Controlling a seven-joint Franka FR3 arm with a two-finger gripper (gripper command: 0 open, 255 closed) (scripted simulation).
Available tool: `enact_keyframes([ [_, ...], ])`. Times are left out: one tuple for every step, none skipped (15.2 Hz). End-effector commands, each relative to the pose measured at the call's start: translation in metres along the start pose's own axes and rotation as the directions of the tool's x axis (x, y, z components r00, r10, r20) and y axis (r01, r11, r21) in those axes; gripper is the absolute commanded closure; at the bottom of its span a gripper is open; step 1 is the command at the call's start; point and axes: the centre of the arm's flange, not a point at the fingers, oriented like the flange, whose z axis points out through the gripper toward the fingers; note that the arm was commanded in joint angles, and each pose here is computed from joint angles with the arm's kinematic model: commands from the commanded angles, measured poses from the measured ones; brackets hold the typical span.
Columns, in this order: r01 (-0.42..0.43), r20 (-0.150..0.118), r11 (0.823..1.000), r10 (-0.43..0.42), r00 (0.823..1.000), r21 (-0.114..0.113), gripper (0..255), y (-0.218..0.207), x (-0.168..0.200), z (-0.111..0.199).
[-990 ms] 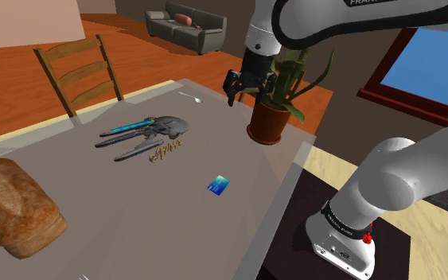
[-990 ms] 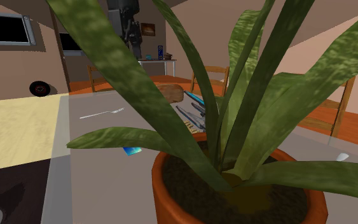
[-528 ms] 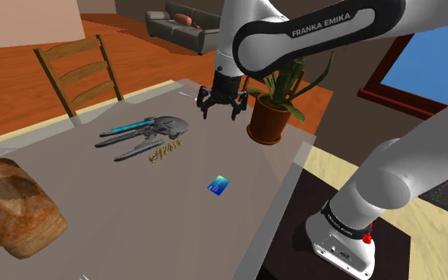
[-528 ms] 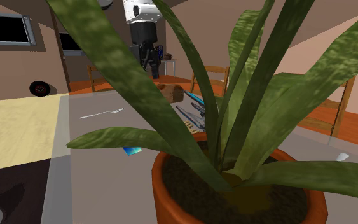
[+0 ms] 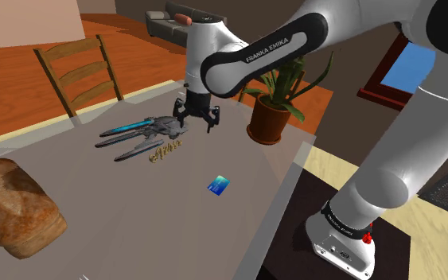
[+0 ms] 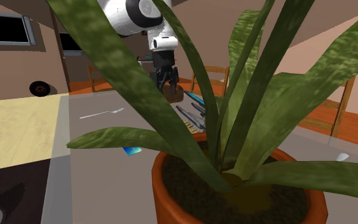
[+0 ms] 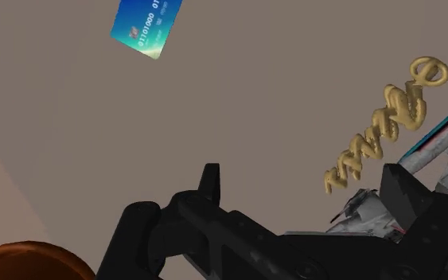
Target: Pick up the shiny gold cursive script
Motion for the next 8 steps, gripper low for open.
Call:
enact_keyframes([
  [-0.061,0.001,0.998,0.061,0.998,-0.003,0,-0.016,0.004,0.022],
  [-0.089,0.001,0.996,0.089,0.996,-0.004,0,-0.025,0.007,0.031],
  [-0.117,0.002,0.993,0.118,0.993,-0.005,0,-0.034,0.010,0.041],
  [-0.145,0.002,0.989,0.145,0.989,-0.006,0,-0.042,0.014,0.050],
  [-0.173,0.002,0.985,0.173,0.985,-0.007,0,-0.051,0.018,0.060],
  [-0.201,0.002,0.980,0.201,0.980,-0.009,0,-0.059,0.022,0.069],
  [-0.228,0.003,0.973,0.229,0.974,-0.010,0,-0.067,0.026,0.079],
  [-0.256,0.003,0.967,0.256,0.967,-0.011,0,-0.075,0.031,0.089],
])
